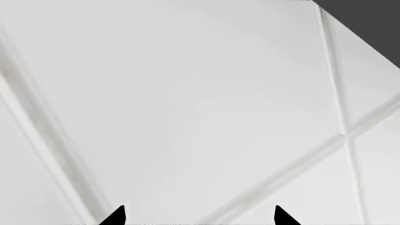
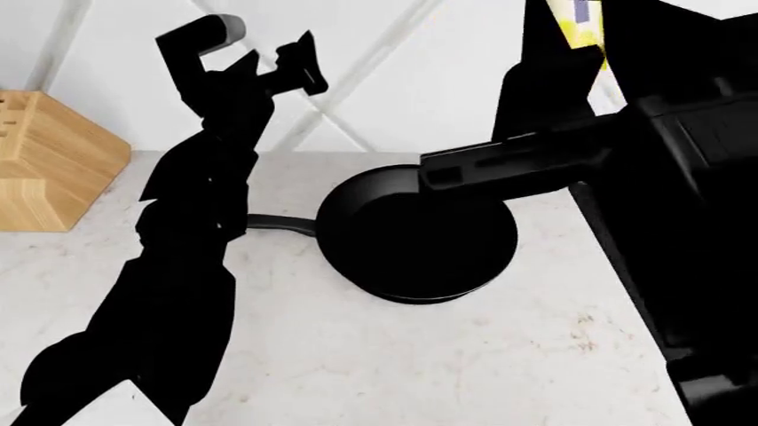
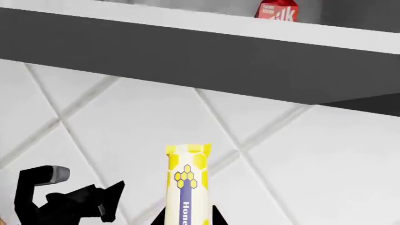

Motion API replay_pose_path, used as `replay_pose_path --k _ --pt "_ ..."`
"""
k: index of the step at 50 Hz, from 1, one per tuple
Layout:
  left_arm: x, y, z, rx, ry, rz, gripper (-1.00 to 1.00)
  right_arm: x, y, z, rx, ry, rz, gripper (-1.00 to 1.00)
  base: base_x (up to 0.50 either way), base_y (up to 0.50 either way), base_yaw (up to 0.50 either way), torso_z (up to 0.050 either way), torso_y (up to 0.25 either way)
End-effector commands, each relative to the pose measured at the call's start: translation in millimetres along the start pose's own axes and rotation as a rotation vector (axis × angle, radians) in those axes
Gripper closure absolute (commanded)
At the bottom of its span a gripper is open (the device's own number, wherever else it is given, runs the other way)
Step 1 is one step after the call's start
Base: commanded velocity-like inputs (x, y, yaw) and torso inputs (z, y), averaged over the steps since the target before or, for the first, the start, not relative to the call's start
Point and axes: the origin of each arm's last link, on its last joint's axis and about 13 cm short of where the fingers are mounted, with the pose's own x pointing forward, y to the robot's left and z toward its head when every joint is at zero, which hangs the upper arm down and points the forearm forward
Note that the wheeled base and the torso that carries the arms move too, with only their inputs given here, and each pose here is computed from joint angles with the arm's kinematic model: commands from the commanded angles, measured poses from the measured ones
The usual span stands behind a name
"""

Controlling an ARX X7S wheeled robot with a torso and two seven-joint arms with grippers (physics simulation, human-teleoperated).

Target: Pick the honey bottle and bar from the counter and place them in the cabinets closest to them.

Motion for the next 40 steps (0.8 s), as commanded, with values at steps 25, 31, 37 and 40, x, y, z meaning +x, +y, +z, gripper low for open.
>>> replay_pose_path --k 25,31,37,40 --pt "-1.2 0.5 -3.0 0.047 0.016 0.056 -1.00 -53.8 -32.9 49.7 0.070 -0.340 -0.153 1.00 0.00 0.00 0.00 0.000 0.000" --pt "-1.1 0.0 -3.4 0.058 0.019 0.061 -1.00 -58.3 -35.0 51.5 0.049 -0.360 -0.152 1.00 0.00 0.00 0.00 0.000 0.000" --pt "-1.0 -0.2 -3.4 0.060 0.021 0.061 -1.00 -48.1 -31.9 67.0 0.041 -0.361 -0.133 1.00 0.00 0.00 0.00 0.000 0.000" --pt "-1.1 -0.2 -3.8 0.064 0.022 0.061 -1.00 -38.8 -28.6 77.6 0.041 -0.345 -0.123 1.00 0.00 0.00 0.00 0.000 0.000"
